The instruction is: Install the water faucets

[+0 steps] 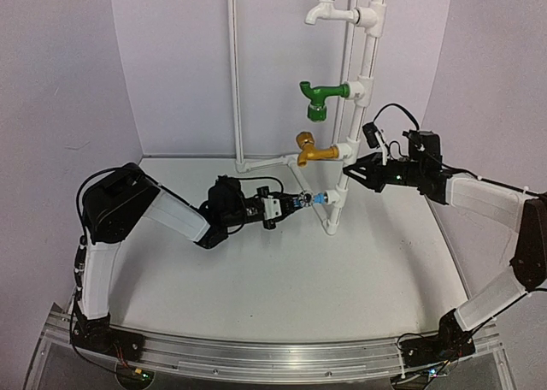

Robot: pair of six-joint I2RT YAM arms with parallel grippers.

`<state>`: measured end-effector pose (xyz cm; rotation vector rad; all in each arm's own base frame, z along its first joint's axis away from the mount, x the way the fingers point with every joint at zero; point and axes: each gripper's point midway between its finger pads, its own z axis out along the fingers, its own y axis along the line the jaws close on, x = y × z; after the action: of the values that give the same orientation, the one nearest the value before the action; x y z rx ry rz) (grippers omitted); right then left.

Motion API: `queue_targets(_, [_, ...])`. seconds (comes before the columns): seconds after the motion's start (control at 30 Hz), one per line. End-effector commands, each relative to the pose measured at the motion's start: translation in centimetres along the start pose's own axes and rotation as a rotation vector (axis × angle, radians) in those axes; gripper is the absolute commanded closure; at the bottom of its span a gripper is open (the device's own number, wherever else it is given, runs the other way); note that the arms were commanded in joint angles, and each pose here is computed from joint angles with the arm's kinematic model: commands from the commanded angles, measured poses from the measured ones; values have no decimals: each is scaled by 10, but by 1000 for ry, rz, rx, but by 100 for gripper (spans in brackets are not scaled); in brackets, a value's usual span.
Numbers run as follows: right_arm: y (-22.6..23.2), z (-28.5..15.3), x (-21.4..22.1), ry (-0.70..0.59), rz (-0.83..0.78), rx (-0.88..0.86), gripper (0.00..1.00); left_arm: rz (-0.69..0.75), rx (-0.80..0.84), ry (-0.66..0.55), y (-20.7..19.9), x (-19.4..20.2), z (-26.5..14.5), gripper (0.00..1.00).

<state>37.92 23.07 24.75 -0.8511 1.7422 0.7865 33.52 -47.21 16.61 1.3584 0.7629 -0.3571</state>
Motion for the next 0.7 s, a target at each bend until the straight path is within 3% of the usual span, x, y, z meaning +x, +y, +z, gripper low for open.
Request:
queue_targets(0.0, [17,12,8,49,68,-77,100,411,-117,148,-9,34,3,100])
queue_targets(0.07, [16,12,8,51,68,-76,100,515,-133,156,-8,36,3,97])
queue_targets(0.27, [14,14,9,54,66,-69,100,702,-158,172,-7,37,-2,71])
queue_targets(0.37, [12,15,10,58,61,-62,100,729,-179,200,-3,37,-8,53])
queue_targets(0.53, [8,16,12,64,59,-55,100,720,-236,240,5,31,-24,15])
queue_targets(0.67, [5,18,12,65,58,-52,100,739,-259,258,1,26,-37,9])
